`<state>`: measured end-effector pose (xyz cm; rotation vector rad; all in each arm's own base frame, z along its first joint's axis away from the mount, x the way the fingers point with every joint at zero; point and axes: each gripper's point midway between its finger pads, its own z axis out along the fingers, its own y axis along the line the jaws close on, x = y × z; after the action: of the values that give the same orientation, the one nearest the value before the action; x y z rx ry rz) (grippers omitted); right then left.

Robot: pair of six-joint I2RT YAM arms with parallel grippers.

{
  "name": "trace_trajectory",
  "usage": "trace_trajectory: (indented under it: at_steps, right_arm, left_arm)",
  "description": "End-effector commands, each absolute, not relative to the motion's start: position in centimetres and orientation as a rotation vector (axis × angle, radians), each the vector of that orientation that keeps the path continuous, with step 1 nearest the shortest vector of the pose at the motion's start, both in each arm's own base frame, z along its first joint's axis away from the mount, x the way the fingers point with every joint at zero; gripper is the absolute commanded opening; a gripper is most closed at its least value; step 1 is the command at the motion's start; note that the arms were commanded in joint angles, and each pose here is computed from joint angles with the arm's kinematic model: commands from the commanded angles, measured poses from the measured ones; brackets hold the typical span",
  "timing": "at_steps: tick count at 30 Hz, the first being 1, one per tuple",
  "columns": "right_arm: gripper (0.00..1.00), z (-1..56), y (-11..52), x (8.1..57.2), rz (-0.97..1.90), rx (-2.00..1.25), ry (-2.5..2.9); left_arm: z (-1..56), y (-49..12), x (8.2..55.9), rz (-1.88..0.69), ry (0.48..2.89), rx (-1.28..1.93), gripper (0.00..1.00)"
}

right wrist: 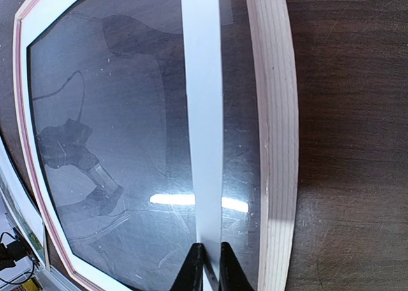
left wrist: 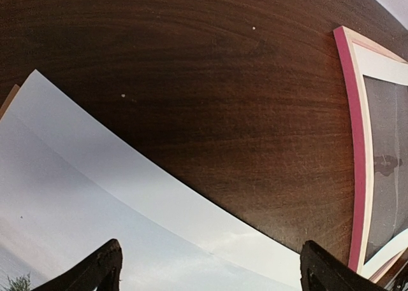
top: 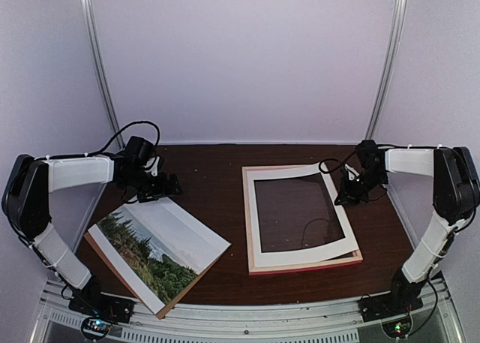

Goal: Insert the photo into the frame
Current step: Place the mat board on the glass panel.

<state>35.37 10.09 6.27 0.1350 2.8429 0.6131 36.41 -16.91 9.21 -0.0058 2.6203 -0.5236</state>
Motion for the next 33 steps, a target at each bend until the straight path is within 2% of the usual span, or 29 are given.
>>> trace_trajectory:
  at_steps: [1, 14, 19, 25, 33]
  right_arm:
    - [0.1, 6.5, 9.8, 35.5, 0.575, 0.126, 2.837]
    - [0.14, 5.9, 10.4, 35.4, 0.593, 0.143, 2.834]
    - [0.21, 5.7, 10.1, 35.4, 0.564, 0.139, 2.843]
    - [0.36, 6.0, 9.8, 35.4, 0.533, 0.138, 2.847]
    - [0.43, 6.3, 9.2, 35.4, 0.477, 0.131, 2.853]
  left_arm:
    - [10.2, -17.4, 37.1, -0.535, 2.582, 0.023, 0.98]
    - [9.7, -17.5, 36.9, -0.548, 2.59, 0.016, 0.98]
    - [9.5, -17.5, 36.8, -0.548, 2.596, 0.018, 0.98]
    - [9.5, -17.5, 36.9, -0.545, 2.596, 0.019, 0.98]
    - [9.4, -17.2, 36.9, -0.519, 2.601, 0.024, 0.98]
